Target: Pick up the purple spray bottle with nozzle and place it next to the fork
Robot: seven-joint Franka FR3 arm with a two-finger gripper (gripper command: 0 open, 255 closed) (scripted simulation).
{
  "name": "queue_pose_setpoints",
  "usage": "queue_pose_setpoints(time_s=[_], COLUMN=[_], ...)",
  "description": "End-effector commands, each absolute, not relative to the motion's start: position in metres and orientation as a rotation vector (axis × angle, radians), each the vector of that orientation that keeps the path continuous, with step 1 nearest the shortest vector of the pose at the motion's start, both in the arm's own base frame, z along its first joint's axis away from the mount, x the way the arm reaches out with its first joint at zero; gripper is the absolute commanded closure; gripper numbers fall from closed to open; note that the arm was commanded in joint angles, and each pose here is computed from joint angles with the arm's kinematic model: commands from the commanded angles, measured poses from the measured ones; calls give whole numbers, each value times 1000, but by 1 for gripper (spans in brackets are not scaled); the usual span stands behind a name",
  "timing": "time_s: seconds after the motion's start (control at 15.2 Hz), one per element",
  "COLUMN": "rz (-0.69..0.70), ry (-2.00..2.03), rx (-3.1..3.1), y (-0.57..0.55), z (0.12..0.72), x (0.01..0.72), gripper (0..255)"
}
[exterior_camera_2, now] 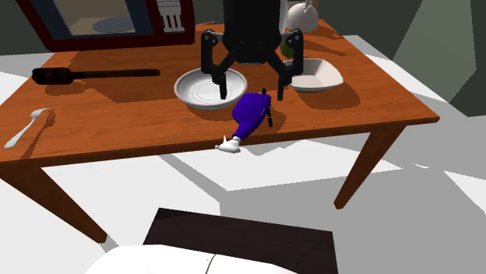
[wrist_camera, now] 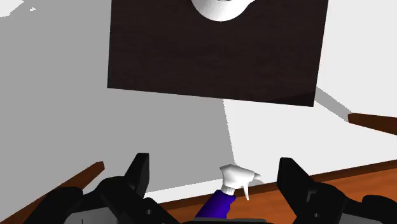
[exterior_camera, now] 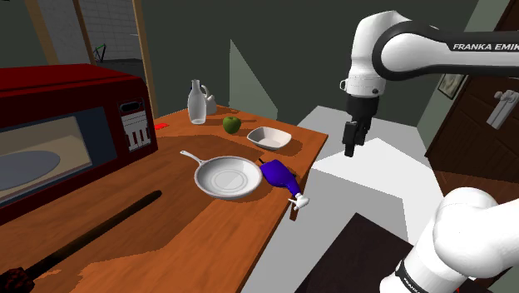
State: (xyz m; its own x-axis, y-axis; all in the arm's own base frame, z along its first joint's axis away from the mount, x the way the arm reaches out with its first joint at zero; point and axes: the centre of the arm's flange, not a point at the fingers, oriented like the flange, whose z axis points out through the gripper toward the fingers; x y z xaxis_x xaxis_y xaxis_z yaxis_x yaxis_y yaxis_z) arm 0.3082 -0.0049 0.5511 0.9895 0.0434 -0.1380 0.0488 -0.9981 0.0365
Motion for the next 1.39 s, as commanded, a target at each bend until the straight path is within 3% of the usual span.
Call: queue_pose_setpoints(time_s=[0.0, 1.32], rz=[-213, 126], ry=[72, -32], rx=[3094, 3207], y=[-5, -3], z=[551, 363], x=[308, 440], gripper=[0, 0])
